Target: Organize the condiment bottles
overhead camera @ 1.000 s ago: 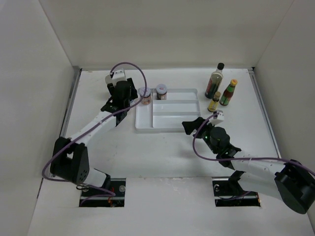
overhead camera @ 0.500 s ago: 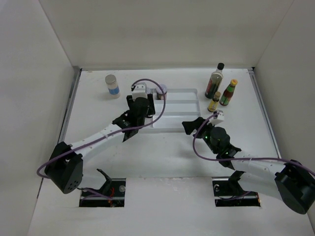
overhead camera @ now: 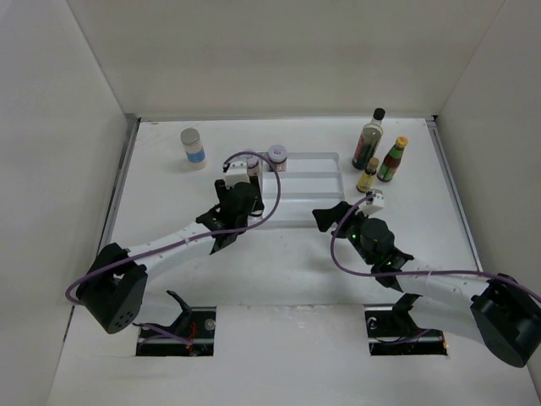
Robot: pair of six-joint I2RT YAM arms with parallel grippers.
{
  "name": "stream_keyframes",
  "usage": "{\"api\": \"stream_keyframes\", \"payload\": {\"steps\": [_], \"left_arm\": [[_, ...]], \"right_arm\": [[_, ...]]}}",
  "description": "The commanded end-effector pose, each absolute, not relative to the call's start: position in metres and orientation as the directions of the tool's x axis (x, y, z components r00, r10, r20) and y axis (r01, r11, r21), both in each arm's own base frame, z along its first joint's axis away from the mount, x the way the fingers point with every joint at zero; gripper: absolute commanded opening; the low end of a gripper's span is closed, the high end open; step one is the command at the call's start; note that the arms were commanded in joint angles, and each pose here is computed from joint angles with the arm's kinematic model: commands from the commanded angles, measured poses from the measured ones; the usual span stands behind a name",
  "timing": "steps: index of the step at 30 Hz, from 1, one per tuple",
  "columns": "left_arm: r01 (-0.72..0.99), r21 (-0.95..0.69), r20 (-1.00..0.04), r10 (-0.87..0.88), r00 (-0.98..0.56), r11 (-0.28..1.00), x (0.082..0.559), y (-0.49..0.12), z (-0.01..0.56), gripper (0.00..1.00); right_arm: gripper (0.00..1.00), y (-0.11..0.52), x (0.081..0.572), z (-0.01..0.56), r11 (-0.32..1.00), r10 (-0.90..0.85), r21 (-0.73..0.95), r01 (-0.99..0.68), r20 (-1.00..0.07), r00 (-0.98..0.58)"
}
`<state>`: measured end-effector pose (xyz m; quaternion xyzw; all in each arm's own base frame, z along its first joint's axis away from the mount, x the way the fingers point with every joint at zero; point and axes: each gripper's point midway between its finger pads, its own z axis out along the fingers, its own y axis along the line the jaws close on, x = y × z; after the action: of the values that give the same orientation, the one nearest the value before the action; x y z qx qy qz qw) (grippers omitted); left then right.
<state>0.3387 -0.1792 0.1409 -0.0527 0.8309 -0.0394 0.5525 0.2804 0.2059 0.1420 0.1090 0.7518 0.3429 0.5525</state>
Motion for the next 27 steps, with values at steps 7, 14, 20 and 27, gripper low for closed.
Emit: {"api": "stream_keyframes", "payload": {"steps": [7, 14, 20, 27], "left_arm": [[-0.061, -0.207, -0.924, -0.216, -0.316, 0.976, 0.335, -0.174, 0.164, 0.78], [-0.075, -0.260, -0.935, -0.270, -0.228, 0.963, 0.350, -0.164, 0.214, 0.82], [-0.225, -0.324, -0.929, -0.354, -0.109, 0.919, 0.390, -0.099, 0.250, 0.83], [-0.345, -0.323, -0.922, -0.376, -0.095, 0.881, 0.457, -0.040, 0.251, 0.85]], "right_arm": [[0.85, 0.217, 0.288, 0.171, 0.700, 0.581, 0.660, -0.271, -0.748, -0.320], [0.85, 0.216, 0.287, 0.173, 0.697, 0.584, 0.662, -0.276, -0.747, -0.317], [0.85, 0.216, 0.287, 0.174, 0.695, 0.586, 0.663, -0.278, -0.747, -0.315], [0.87, 0.220, 0.287, 0.174, 0.692, 0.578, 0.662, -0.288, -0.747, -0.329]]}}
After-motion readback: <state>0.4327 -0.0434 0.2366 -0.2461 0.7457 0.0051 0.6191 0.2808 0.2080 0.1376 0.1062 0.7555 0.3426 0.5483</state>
